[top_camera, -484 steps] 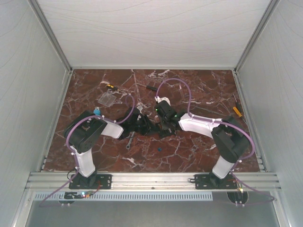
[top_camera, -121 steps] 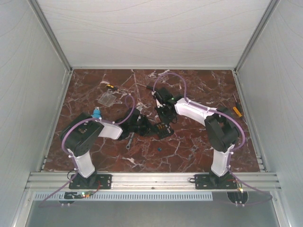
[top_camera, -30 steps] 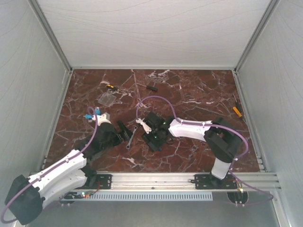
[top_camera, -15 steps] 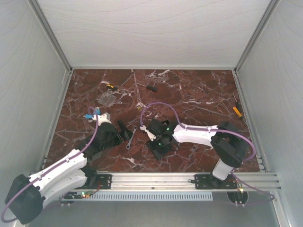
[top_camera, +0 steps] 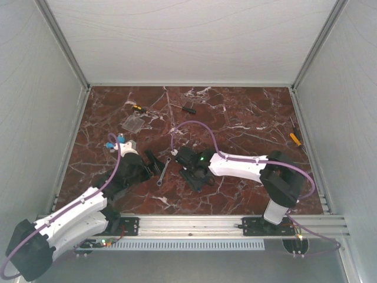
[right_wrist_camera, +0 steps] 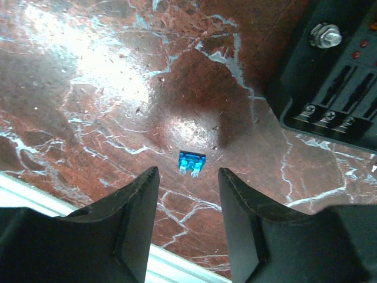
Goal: Snap on the fuse box
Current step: Pick up the fuse from the center of the board.
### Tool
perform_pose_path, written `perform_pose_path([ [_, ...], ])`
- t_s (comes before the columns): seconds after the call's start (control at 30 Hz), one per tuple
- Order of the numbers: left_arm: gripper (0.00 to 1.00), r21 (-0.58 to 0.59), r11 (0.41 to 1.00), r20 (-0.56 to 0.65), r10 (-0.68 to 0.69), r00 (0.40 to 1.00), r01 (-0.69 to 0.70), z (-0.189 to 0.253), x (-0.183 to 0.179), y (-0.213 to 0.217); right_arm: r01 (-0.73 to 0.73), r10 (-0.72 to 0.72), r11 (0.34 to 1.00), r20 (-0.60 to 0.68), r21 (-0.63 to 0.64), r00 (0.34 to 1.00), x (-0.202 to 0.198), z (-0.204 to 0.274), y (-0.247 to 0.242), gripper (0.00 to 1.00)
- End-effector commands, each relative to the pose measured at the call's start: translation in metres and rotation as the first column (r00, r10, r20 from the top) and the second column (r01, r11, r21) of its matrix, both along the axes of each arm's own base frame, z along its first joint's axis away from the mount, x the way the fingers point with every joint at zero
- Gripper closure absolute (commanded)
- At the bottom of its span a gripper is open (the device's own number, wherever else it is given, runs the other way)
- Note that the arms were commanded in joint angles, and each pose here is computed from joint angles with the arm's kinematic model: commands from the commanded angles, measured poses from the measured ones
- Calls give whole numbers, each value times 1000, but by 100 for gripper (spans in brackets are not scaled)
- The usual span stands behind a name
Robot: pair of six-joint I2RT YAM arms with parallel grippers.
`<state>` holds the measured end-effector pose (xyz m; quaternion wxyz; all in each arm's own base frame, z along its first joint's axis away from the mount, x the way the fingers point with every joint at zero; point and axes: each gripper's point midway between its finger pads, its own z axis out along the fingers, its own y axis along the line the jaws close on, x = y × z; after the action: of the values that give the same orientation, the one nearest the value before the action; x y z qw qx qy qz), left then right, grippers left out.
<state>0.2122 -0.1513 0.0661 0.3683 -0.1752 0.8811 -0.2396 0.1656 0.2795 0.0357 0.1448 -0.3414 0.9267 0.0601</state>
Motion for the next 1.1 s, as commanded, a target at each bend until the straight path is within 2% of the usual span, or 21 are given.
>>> perform_pose_path([
  [0.0, 0, 6, 999, 26, 34, 999, -34, 8, 6, 5, 47, -48, 997, -16, -53, 999, -2, -12, -2, 59],
  [0.23, 1, 3, 999, 38, 41, 998, -41, 12, 6, 7, 59, -60, 996, -20, -69, 998, 0, -18, 0, 63],
  [0.43, 1, -1, 999, 30, 33, 999, -33, 11, 5, 5, 71, -74, 993, -30, -99, 997, -2, -23, -4, 71],
  [0.8, 0, 7, 1000, 19, 18, 1000, -18, 11, 5, 2, 134, -142, 974, -32, -180, 989, -4, -36, -16, 73],
  [1.07, 0, -5, 1000, -2, -11, 1000, 11, 6, 5, -5, 175, -187, 967, -46, -187, 981, -8, -45, -16, 75],
])
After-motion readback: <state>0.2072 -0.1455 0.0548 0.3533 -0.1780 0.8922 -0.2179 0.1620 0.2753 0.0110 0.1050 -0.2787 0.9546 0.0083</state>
